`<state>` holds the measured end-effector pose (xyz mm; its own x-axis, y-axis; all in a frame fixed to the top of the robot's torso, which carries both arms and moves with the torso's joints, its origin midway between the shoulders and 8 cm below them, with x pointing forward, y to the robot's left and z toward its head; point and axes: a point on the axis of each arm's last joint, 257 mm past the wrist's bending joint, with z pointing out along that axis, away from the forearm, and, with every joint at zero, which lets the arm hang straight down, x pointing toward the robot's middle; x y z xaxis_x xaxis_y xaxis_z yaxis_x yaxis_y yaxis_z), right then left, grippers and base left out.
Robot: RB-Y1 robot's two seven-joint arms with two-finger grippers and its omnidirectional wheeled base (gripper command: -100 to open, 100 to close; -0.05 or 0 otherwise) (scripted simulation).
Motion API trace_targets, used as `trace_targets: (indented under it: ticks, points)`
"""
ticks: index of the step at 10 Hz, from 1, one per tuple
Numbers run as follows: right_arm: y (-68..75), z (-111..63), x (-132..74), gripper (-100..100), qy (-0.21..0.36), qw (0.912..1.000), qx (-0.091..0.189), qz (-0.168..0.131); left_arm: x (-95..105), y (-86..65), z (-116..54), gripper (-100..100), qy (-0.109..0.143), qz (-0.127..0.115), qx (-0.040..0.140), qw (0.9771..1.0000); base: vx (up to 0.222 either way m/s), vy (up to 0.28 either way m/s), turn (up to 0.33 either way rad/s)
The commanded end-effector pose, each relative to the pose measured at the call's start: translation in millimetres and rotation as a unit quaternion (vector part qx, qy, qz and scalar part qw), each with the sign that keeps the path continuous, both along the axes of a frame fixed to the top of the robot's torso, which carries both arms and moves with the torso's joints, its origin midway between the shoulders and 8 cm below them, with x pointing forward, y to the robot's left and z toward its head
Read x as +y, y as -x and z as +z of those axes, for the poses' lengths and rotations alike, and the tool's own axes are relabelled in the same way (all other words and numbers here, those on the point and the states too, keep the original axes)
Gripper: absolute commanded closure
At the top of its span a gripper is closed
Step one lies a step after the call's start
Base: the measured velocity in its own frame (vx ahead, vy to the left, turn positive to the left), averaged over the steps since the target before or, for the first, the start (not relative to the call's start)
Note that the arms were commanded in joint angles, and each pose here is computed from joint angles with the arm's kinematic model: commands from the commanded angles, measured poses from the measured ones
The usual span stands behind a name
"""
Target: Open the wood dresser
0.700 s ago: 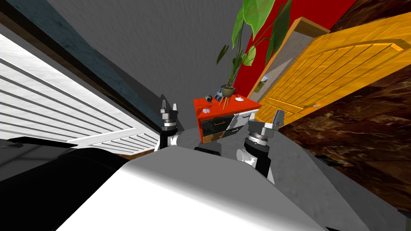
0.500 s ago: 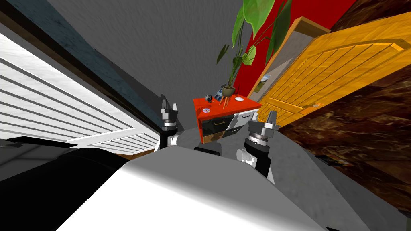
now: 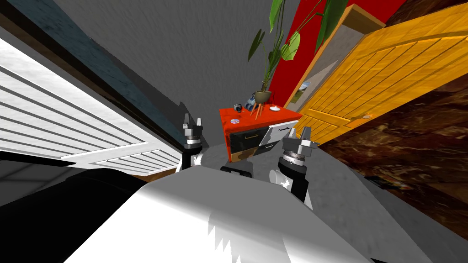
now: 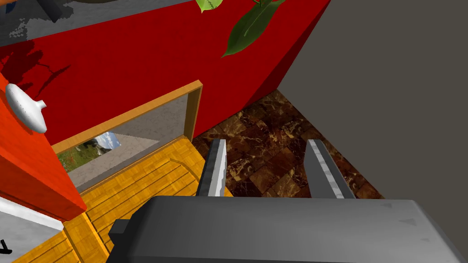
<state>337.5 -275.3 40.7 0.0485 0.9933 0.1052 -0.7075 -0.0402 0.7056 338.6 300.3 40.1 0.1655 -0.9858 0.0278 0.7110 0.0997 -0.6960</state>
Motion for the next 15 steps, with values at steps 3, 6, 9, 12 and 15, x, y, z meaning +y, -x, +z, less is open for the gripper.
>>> trace_targets:
  ticks: [3,6,9,12,15]
  points:
    - [-2.5,-1.8,5.1,-100,0.005,0.9998,0.003,0.019,0.0,0.0,0.0,0,0.000,0.000,0.000,1.0000,0.001,0.000,0.006]
    - [-9.9,-7.8,15.2,-100,-0.011,0.9972,0.008,0.073,0.0,-0.1,-0.3,0,0.000,0.000,0.000,1.0000,-0.006,-0.009,0.033]
    - [-19.6,-15.3,23.6,-100,-0.061,0.9884,0.011,0.138,0.0,-0.1,-0.3,0,0.000,0.000,0.000,1.0000,-0.008,-0.014,0.054]
    - [-23.2,-17.9,26.2,-100,-0.092,0.9813,0.012,0.169,0.0,-0.1,-0.3,0,0.000,0.000,0.000,1.0000,-0.004,-0.009,0.029]
    - [-31.0,-23.4,31.3,-100,-0.149,0.9637,0.012,0.221,0.1,-0.1,-0.3,0,0.000,0.000,0.000,1.0000,-0.005,-0.008,0.042]
